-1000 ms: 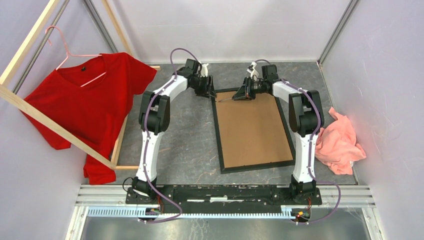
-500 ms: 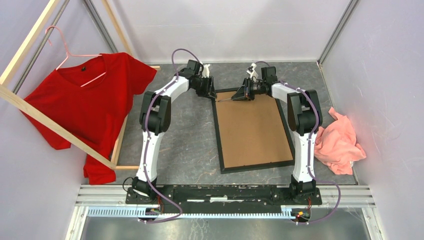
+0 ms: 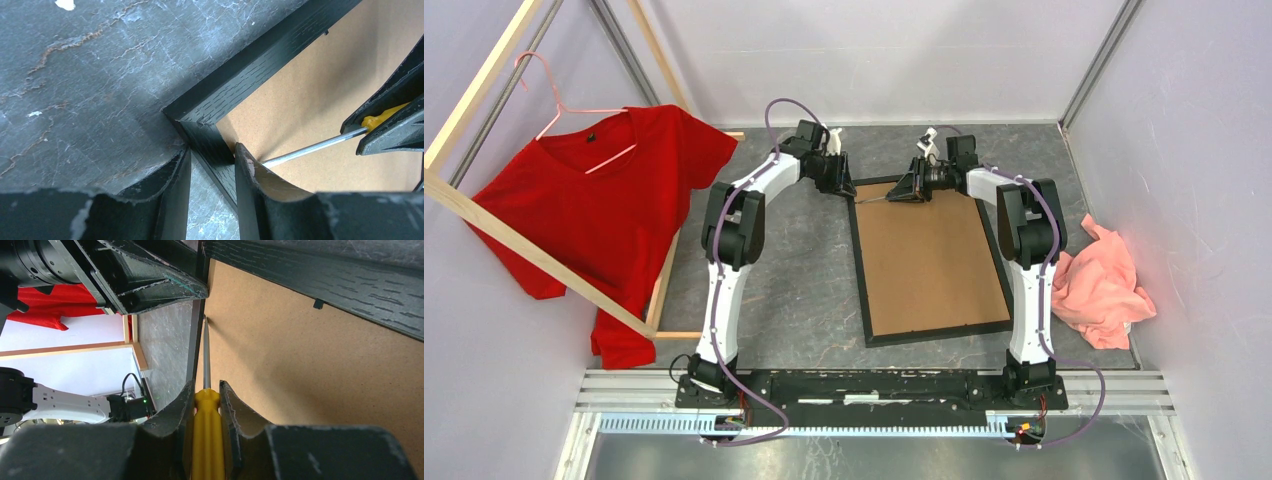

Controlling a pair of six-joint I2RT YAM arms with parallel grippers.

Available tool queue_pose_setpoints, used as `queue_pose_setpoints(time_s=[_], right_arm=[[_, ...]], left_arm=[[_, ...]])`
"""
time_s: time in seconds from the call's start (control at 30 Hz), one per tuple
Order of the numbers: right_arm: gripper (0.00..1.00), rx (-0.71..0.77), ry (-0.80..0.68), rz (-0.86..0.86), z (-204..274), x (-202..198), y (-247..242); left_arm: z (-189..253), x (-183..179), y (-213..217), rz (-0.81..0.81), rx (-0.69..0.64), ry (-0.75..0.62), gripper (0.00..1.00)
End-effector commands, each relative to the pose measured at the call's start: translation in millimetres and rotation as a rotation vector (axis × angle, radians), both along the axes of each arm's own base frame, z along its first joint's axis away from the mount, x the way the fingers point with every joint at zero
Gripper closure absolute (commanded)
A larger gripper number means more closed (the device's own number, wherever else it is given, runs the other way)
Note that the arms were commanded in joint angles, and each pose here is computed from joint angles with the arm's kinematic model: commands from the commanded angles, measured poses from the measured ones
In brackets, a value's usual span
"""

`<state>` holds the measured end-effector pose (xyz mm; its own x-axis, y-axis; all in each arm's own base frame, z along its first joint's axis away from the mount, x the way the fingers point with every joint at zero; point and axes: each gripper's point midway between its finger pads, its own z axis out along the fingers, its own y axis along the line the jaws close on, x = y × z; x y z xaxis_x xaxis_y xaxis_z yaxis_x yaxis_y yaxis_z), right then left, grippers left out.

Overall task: Take the photo out of the frame
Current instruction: Release the photo frame item from the photo frame.

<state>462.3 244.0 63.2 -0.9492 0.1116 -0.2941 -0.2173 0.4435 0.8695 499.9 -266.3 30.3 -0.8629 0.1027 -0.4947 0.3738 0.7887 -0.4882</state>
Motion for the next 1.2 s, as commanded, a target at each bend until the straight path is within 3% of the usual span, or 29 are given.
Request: queue_pose_setpoints(time_s=[0.0,0.7,1.17], right_arm=[[1.0,0.012,-0.006,0.013,-4,1,4],[1.0,0.051,0.036,0.11,-21,-17,35],[1.0,0.084,0.014,0.172,-16,-22,61]], left_arm=[[-15,-10,5,0.008,0.039,0.018,0.67],[-27,-46,0,-0.03,0.036,0.076,0.81],[-37,-69,-5,-0.053,0.026,0.126,0.98]])
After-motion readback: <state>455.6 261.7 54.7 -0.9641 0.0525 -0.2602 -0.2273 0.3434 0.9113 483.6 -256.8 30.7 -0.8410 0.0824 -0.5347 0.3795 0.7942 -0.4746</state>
